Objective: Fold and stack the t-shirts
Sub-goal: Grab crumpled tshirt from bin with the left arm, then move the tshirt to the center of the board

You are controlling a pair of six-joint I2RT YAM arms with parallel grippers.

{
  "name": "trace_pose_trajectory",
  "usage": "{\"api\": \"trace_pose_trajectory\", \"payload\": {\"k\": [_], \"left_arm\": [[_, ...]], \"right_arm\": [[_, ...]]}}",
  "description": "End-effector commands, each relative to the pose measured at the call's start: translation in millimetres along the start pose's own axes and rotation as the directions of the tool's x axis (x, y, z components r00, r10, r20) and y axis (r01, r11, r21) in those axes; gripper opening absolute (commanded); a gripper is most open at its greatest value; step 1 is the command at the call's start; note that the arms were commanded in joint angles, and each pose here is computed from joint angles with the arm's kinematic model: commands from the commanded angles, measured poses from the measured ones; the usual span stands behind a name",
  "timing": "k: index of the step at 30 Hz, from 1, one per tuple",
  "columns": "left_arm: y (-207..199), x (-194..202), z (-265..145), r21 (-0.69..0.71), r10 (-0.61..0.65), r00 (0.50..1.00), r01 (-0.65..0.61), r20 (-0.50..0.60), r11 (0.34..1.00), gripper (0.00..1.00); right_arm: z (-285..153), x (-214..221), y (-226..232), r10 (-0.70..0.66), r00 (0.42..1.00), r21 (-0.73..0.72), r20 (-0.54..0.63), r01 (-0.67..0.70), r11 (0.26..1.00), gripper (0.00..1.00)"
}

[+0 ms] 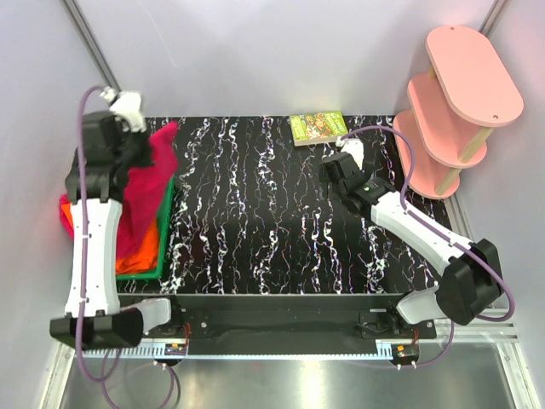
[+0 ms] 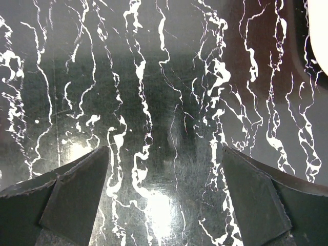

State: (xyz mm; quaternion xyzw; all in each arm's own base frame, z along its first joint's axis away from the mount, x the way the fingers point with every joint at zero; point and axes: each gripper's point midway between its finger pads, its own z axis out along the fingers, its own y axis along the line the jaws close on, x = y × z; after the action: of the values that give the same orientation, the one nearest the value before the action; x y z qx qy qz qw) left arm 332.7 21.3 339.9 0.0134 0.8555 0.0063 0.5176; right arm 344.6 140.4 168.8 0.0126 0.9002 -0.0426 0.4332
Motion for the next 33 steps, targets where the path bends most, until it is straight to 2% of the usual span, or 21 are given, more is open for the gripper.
{"api": "trace_pose_trajectory", "payload": {"k": [1, 3, 5, 6, 8, 9, 13, 14, 16, 19, 20, 21, 22, 23, 24, 25, 26, 29, 33], "left_arm": [[-68.2, -19.9, 3.8, 0.193, 0.081, 0.997, -0.080, 0.003, 0.978, 0.00], [-86.9, -12.6, 12.0, 0.238, 0.155, 0.988, -0.145, -0.021, 0.960, 0.00], [-124.5, 0.1, 13.5, 0.321, 0.256, 0.966, -0.234, -0.024, 0.917, 0.00], [-152.8, 7.4, 8.1, 0.388, 0.333, 0.943, -0.307, 0.000, 0.869, 0.00], [-181.2, 19.5, 6.6, 0.445, 0.408, 0.913, -0.370, 0.012, 0.815, 0.00], [-205.0, 25.2, -1.4, 0.493, 0.453, 0.890, -0.413, 0.042, 0.766, 0.00], [-255.2, 25.8, -12.6, 0.595, 0.485, 0.869, -0.441, 0.097, 0.672, 0.00], [-266.2, 19.1, -18.5, 0.604, 0.483, 0.867, -0.451, 0.123, 0.657, 0.00], [-272.9, 16.3, -9.1, 0.591, 0.483, 0.869, -0.447, 0.110, 0.671, 0.00], [-274.3, 36.3, 12.5, 0.578, 0.499, 0.865, -0.432, 0.048, 0.693, 0.01], [-270.9, 41.8, 19.1, 0.571, 0.495, 0.869, -0.419, 0.027, 0.706, 0.11], [-270.0, 46.3, 24.2, 0.570, 0.487, 0.873, -0.409, 0.017, 0.713, 0.27], [-265.5, 60.0, 31.2, 0.574, 0.489, 0.872, -0.391, -0.018, 0.719, 0.49], [-255.0, 62.9, 39.9, 0.556, 0.456, 0.888, -0.354, -0.053, 0.753, 0.69], [-249.4, 59.8, 43.9, 0.537, 0.426, 0.903, -0.334, -0.052, 0.774, 0.84], [-240.9, 69.4, 50.5, 0.524, 0.415, 0.906, -0.313, -0.085, 0.792, 0.96], [-224.3, 67.0, 58.8, 0.486, 0.368, 0.923, -0.271, -0.114, 0.831, 0.99], [-184.5, 65.7, 71.7, 0.403, 0.279, 0.949, -0.201, -0.146, 0.893, 0.99], [-132.1, 67.2, 76.2, 0.297, 0.205, 0.966, -0.152, -0.157, 0.943, 0.99]], "right_arm": [[-22.9, -36.7, 5.7, 0.063, 0.994, -0.049, 0.088, -0.059, 0.997, 1.00], [-32.3, -45.8, 1.0, 0.075, 0.990, -0.054, 0.118, -0.069, 0.996, 1.00], [-38.1, -48.4, -2.6, 0.078, 0.989, -0.052, 0.130, -0.071, 0.996, 0.99], [-43.1, -51.5, -4.9, 0.084, 0.987, -0.056, 0.141, -0.077, 0.996, 0.99], [-47.2, -50.7, -11.1, 0.078, 0.987, -0.040, 0.138, -0.073, 0.997, 0.98], [-51.4, -52.1, -13.3, 0.081, 0.986, -0.039, 0.144, -0.077, 0.996, 0.98], [-59.1, -48.8, -25.3, 0.085, 0.987, -0.006, 0.139, -0.085, 0.996, 0.98], [-61.9, -49.2, -28.0, 0.092, 0.985, -0.003, 0.145, -0.093, 0.996, 0.98], [-62.9, -44.7, -31.3, 0.095, 0.986, 0.008, 0.135, -0.097, 0.995, 0.98], [-64.7, -38.8, -35.4, 0.111, 0.986, 0.020, 0.123, -0.114, 0.993, 0.98], [-65.7, -37.3, -35.6, 0.114, 0.986, 0.018, 0.121, -0.117, 0.993, 0.98], [-65.8, -35.8, -36.4, 0.118, 0.986, 0.019, 0.117, -0.121, 0.992, 0.98], [-65.9, -34.8, -35.9, 0.124, 0.986, 0.017, 0.116, -0.127, 0.992, 0.98], [-65.6, -33.9, -36.1, 0.124, 0.986, 0.018, 0.114, -0.127, 0.992, 0.98], [-65.6, -33.3, -36.4, 0.122, 0.986, 0.020, 0.111, -0.125, 0.992, 0.99], [-65.3, -33.5, -37.0, 0.122, 0.986, 0.023, 0.111, -0.126, 0.992, 0.99], [-64.2, -32.7, -36.7, 0.118, 0.987, 0.025, 0.107, -0.122, 0.992, 0.99], [-60.7, -32.6, -34.0, 0.093, 0.991, 0.027, 0.099, -0.096, 0.995, 1.00], [-55.7, -32.4, -23.4, 0.015, 0.997, 0.020, 0.081, -0.017, 1.000, 0.99]]}}
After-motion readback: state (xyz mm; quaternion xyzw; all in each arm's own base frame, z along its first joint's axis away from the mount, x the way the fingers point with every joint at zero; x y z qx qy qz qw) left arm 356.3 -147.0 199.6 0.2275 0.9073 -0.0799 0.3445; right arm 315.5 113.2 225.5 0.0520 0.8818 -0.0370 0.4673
